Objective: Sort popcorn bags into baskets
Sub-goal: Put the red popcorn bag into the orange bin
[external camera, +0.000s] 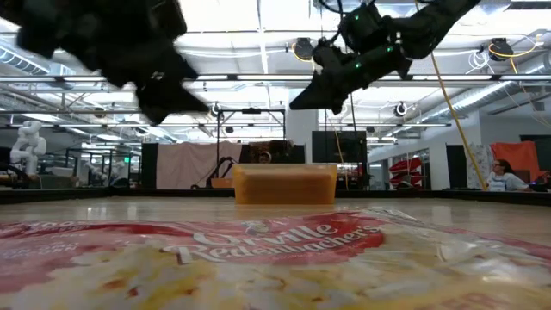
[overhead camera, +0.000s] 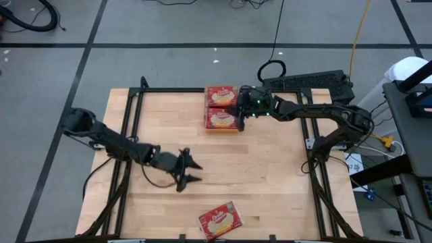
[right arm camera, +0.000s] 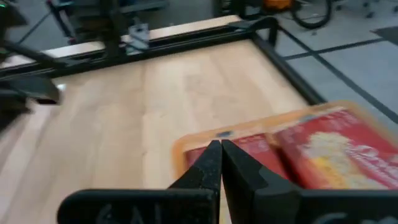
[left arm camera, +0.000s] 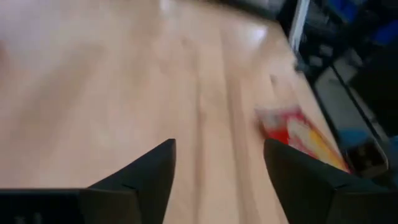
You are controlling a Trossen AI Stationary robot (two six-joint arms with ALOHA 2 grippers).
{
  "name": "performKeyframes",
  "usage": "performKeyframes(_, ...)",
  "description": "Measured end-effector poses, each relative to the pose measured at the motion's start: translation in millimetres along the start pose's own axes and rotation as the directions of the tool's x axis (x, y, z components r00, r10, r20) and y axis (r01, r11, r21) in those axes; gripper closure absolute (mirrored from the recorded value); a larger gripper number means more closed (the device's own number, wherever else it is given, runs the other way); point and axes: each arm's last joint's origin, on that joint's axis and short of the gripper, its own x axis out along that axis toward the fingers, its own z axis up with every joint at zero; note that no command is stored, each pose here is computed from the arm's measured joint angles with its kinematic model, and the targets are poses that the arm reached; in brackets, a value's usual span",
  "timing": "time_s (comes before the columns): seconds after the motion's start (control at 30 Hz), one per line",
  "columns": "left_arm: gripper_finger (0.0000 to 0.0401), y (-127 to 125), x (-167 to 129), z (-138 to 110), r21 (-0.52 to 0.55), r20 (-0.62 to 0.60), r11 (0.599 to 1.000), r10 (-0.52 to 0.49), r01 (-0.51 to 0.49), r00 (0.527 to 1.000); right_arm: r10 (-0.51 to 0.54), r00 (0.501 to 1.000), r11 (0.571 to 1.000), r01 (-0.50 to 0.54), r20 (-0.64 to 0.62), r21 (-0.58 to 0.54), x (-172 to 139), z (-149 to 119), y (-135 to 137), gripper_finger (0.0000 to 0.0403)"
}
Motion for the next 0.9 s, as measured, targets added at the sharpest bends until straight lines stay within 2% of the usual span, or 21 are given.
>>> performKeyframes(0.2,0.0123,-34.6,20.5,-38.0,-0.055,-0.053,0.994,-0.1,0.097,0.994,0.08,0.997,0.996,-0.081,-0.02,-0.041,-8.4,-11.1,30.2,0.0397)
performKeyframes(0.4,0.0145,-68.9,43.7,-62.0,-0.099,-0.129,0.98,-0.184,0.172,0.974,0.144,0.989,0.987,-0.145,-0.019,-0.073,-24.1,-31.4,54.1,0.0397)
performKeyframes(0.57,0.0171,-85.0,53.6,-73.7,-0.12,-0.17,0.973,-0.217,0.199,0.961,0.052,0.998,0.994,-0.049,0.019,-0.095,-34.5,-44.9,67.3,0.0397)
performKeyframes(0.73,0.0184,-99.1,61.0,-82.2,-0.094,-0.201,0.975,-0.216,0.201,0.955,0.033,0.996,0.994,-0.023,0.087,-0.109,-37.1,-47.3,77.7,0.0397)
performKeyframes(0.9,0.0187,-111.6,75.2,-90.7,-0.051,-0.232,0.993,-0.12,0.111,0.965,0.072,0.994,0.991,-0.062,0.088,-0.118,-37.7,-48.7,88.8,0.0397)
